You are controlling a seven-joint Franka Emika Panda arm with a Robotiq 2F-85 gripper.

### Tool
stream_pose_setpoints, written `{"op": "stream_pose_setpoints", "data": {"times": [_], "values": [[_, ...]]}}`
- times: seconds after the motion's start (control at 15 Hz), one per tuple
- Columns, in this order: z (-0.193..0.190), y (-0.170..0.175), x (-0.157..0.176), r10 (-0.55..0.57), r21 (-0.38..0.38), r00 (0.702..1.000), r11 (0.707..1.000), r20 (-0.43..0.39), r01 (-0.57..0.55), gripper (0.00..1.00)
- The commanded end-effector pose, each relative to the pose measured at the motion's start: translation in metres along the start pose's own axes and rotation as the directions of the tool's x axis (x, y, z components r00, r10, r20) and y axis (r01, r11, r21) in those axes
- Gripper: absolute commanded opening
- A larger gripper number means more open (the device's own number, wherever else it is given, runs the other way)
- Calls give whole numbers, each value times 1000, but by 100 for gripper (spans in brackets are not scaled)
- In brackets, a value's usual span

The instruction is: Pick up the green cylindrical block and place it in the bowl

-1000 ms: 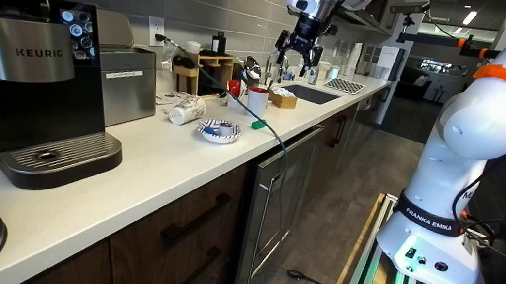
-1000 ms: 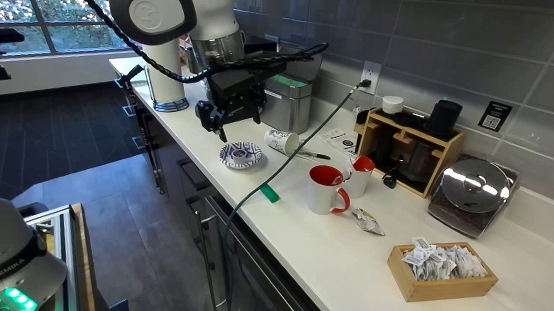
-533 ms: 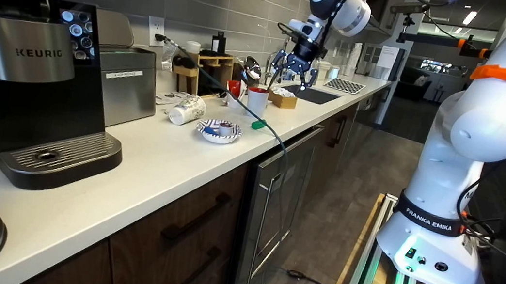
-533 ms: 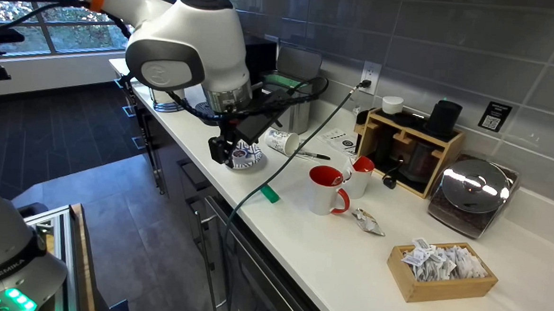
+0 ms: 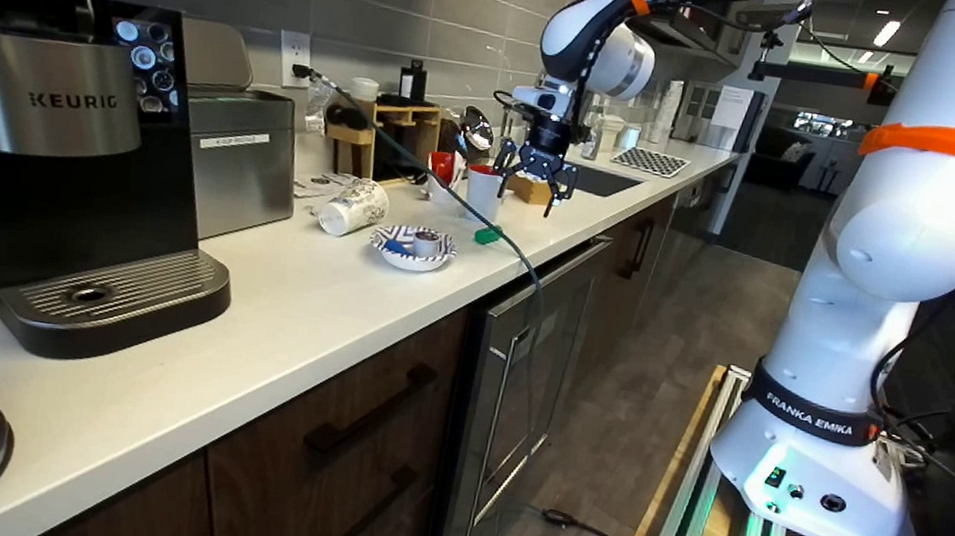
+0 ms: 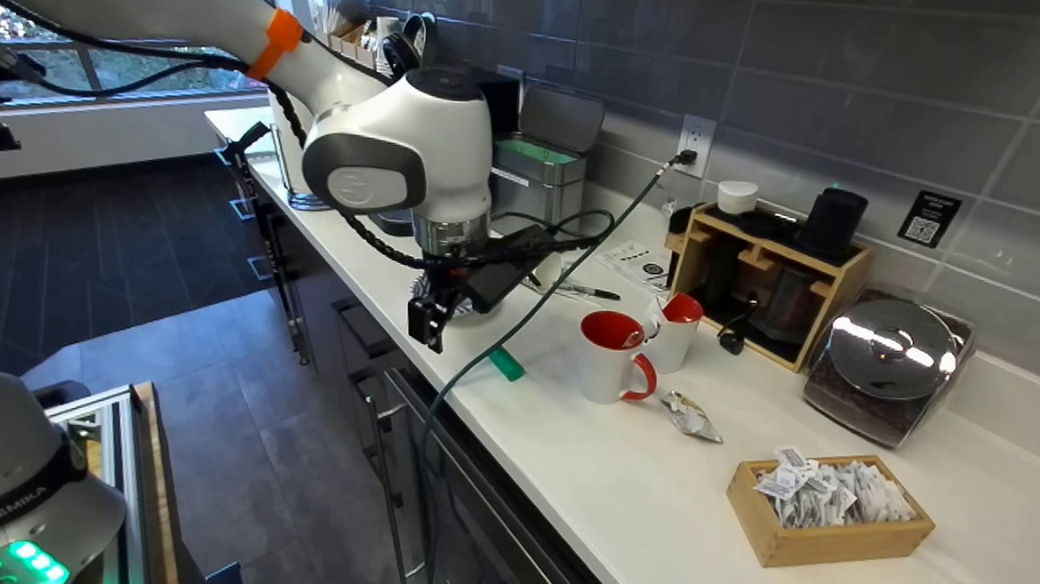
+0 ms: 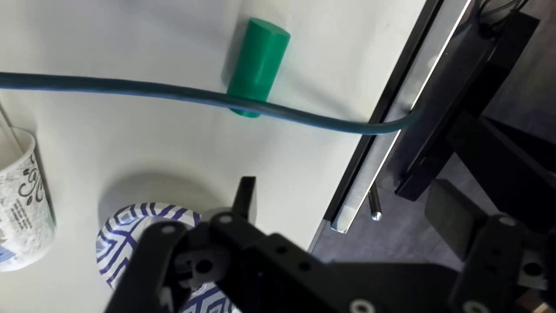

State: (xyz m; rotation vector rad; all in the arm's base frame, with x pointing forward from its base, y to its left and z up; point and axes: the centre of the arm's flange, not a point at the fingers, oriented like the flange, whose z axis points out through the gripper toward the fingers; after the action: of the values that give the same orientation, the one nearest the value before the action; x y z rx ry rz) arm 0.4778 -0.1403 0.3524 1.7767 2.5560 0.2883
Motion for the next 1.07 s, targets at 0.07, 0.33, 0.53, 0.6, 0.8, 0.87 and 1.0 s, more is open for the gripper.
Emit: {"op": "stream_pose_setpoints", "data": {"times": [0.07,0.33,0.53,0.6,0.8,0.87,1.0], "values": [[10,14,-20,28,11,999,1000,40,-29,100],[15,23,-33,69,5,995,998,72,-70,91],[25,31,-33,105,7,991,994,84,-106,92],[30,33,-34,112,10,990,994,85,-113,91],[36,41,-36,123,20,987,992,102,-126,88],[36,43,-39,124,29,985,991,119,-128,88],[37,46,-45,126,46,981,990,146,-134,87]]}}
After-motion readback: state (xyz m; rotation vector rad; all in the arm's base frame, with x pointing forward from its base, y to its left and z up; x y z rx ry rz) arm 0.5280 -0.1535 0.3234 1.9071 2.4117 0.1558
